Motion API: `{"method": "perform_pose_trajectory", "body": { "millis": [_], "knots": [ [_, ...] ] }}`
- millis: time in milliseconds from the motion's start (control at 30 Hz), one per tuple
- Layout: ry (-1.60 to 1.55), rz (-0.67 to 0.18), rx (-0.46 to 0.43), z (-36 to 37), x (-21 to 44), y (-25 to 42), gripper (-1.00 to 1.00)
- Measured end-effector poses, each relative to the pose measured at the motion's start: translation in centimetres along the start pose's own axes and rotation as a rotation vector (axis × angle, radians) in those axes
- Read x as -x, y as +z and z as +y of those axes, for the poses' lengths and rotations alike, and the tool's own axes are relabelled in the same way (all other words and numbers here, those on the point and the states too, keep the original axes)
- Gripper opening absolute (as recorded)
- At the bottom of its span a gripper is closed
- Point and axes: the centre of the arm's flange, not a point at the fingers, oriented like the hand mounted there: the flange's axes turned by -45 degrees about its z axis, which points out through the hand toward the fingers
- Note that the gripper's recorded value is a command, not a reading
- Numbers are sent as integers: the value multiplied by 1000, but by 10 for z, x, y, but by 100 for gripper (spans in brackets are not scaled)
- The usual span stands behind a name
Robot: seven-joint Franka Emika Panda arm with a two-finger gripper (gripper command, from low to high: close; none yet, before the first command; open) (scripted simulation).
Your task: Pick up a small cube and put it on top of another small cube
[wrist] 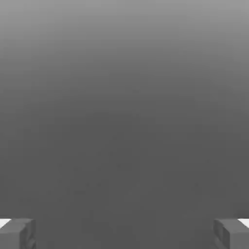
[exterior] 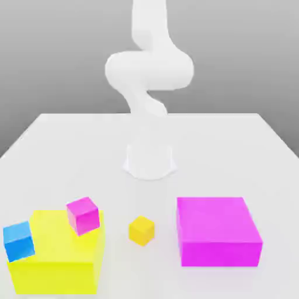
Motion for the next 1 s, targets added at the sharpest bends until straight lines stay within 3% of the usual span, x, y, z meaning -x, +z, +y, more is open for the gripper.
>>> {"method": "perform_pose_trajectory", "body": {
  "millis": [500,1000],
  "knots": [
    [312,-325,155,135,16,231,0],
    [656,-632,286,296,177,420,0]
  ]
}}
